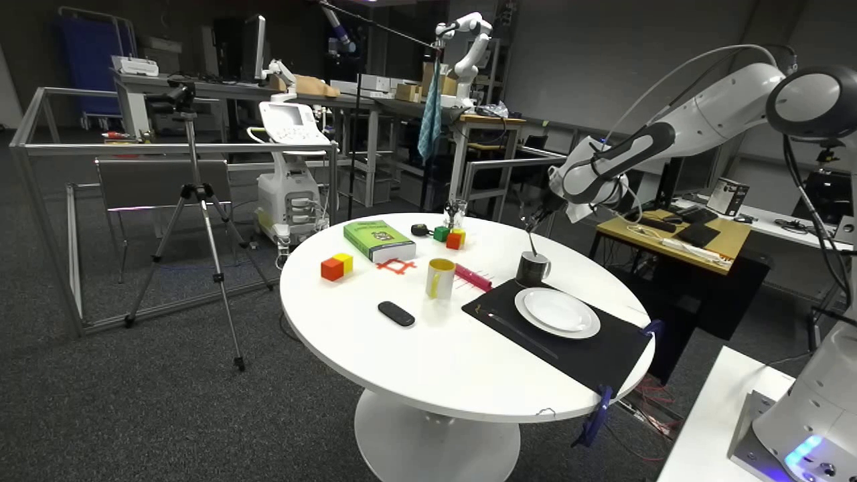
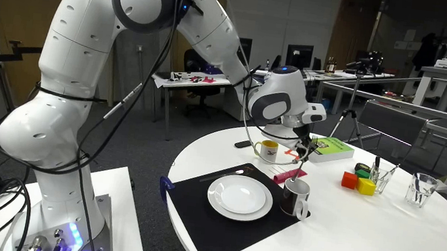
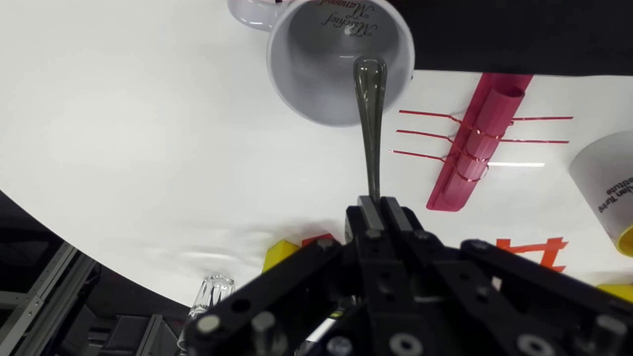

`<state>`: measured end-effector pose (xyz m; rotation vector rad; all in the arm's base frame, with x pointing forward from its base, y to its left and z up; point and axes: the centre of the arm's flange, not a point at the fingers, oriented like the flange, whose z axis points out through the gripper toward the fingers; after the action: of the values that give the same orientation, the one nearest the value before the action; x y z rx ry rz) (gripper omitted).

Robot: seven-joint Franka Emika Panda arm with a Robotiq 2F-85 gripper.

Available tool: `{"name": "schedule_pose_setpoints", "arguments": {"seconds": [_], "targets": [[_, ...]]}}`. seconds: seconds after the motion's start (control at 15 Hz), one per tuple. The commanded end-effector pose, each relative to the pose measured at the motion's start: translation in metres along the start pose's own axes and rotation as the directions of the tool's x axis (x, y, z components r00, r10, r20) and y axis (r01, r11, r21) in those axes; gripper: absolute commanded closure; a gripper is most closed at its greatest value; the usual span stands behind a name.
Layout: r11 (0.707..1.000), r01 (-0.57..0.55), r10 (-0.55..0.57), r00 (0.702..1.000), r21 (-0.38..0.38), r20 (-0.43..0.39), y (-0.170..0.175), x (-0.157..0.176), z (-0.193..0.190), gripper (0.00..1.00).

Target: Take the fork out of the cup then move the cup off of the table mat

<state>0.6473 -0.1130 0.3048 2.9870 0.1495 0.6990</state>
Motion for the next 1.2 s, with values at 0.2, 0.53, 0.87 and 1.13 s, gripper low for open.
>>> {"name": "schedule_pose_setpoints", "arguments": {"seconds": [0.2, 0.53, 0.87, 1.13], "targets": [[1.0, -0.019, 0.019, 0.998, -0.006, -0.065, -0.012, -0.014, -0.07, 0.99], [0.996, -0.084, 0.083, 0.996, -0.018, -0.042, -0.01, -0.029, -0.101, 0.99], [0.986, -0.162, 0.162, 0.987, -0.05, 0.0, -0.002, -0.052, -0.122, 0.99], [0.976, -0.205, 0.211, 0.973, -0.069, 0.095, 0.009, -0.074, -0.127, 0.99]]}}
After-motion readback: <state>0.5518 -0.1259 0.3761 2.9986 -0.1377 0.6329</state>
